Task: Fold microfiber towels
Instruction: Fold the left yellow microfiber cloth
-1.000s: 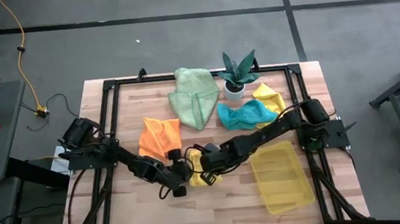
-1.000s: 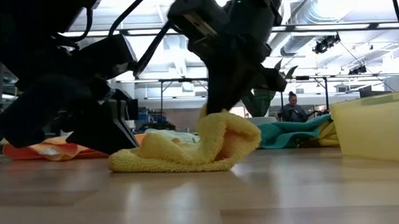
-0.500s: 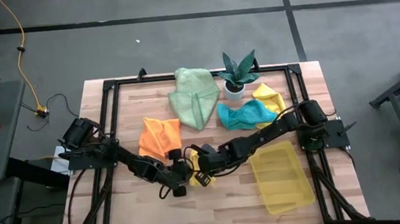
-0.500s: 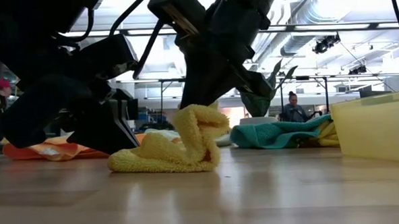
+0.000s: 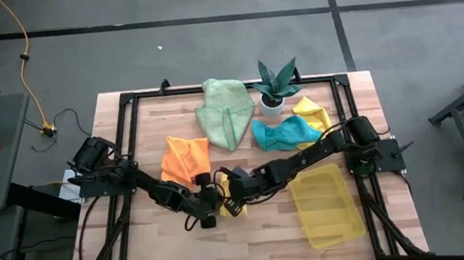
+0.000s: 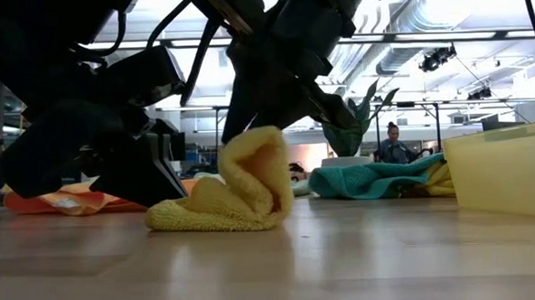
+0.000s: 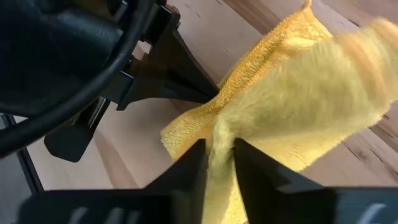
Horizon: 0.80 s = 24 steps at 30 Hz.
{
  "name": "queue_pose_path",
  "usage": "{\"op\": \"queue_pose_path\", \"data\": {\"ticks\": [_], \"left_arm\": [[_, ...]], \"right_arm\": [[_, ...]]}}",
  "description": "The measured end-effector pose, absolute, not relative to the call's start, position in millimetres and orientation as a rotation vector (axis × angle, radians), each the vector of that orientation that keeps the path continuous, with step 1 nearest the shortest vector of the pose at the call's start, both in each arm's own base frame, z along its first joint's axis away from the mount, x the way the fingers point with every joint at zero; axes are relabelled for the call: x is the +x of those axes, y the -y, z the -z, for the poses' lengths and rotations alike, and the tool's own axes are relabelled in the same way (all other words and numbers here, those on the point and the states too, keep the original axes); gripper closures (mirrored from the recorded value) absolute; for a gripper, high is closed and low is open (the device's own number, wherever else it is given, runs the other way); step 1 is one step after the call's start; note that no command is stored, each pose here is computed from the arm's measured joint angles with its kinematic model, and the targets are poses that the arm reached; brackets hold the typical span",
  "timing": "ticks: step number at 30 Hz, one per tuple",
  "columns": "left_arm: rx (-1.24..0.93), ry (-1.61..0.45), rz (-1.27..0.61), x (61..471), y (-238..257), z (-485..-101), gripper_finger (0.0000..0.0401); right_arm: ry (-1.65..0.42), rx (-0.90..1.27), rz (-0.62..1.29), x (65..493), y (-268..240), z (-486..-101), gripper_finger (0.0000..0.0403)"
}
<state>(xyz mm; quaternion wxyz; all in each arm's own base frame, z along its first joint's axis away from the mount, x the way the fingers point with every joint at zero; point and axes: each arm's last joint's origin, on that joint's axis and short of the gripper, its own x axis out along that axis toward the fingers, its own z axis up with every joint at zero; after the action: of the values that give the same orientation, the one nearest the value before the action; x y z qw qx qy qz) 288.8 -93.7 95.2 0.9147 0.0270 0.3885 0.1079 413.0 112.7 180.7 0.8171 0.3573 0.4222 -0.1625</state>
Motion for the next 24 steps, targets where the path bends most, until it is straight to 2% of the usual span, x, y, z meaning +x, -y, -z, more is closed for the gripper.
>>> {"op": "queue_pose_path", "data": {"ticks": [4,9,24], "left_arm": [[0.056,-0.800,-0.222,289,94,-95,0.0401],[0.057,-0.800,-0.221,289,94,-95,0.0401],[0.103,-0.848,-0.237,279,92,-106,0.0401]], "right_arm": [[-0.903,0.707,0.308,414,-113,-181,0.0275],[-0.898,0.651,0.242,415,-114,-183,0.0249],[-0.917,0.308,-0.041,416,-117,-185,0.0247]]}}
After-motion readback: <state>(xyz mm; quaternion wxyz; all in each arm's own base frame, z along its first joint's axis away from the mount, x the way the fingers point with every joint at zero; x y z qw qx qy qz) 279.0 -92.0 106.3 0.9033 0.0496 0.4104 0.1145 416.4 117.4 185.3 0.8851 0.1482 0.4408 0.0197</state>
